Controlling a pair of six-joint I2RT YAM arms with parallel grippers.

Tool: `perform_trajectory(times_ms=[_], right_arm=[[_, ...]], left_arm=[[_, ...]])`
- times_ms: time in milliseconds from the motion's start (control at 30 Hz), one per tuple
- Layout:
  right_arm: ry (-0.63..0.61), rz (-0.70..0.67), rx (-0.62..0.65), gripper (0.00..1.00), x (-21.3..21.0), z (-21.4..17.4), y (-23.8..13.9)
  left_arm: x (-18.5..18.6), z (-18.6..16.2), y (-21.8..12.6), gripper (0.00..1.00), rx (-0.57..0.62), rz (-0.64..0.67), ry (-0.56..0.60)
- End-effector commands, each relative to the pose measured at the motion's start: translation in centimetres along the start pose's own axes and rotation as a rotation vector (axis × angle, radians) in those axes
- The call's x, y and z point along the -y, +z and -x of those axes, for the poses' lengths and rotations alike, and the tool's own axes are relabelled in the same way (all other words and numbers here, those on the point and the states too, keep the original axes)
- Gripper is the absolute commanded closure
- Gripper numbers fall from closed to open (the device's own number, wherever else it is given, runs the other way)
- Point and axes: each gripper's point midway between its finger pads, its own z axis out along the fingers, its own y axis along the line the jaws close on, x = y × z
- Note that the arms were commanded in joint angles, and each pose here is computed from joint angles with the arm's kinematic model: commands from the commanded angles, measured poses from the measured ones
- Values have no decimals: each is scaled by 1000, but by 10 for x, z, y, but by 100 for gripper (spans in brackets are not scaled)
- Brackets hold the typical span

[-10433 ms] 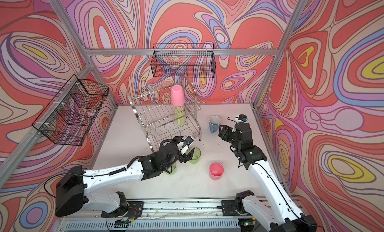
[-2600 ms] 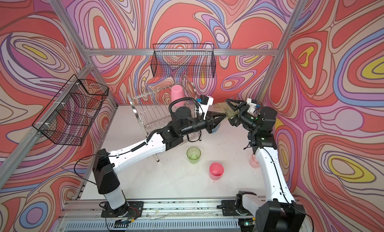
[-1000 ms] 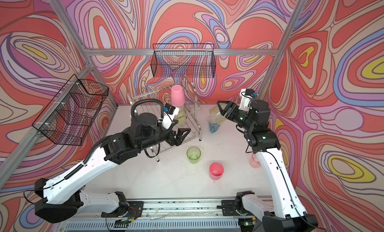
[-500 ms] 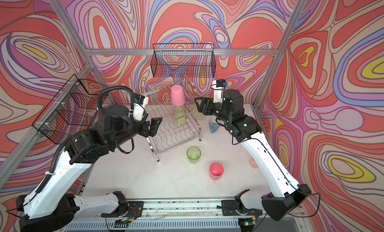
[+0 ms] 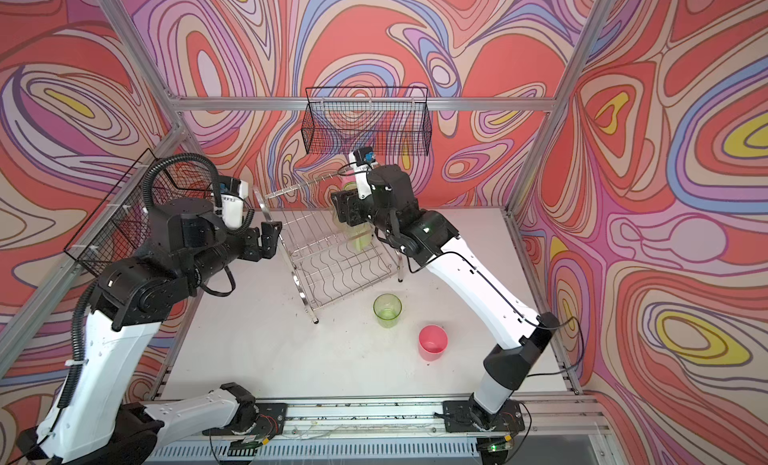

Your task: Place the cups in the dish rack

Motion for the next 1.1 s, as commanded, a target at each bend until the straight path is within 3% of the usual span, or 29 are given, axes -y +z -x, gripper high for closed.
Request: perform_trajectory(times_ms=[0, 433, 1067], right_arm=[[-66, -32, 29, 52, -4, 14, 6], [-163, -57, 27, 52, -22, 6, 62], [-241, -96, -14, 52, -32, -28, 114]], left_arm=[[-7, -5, -5, 12, -9, -37, -51], [-24, 21, -1, 12, 88, -74, -113], [-19, 17, 3, 12, 186, -148, -58]])
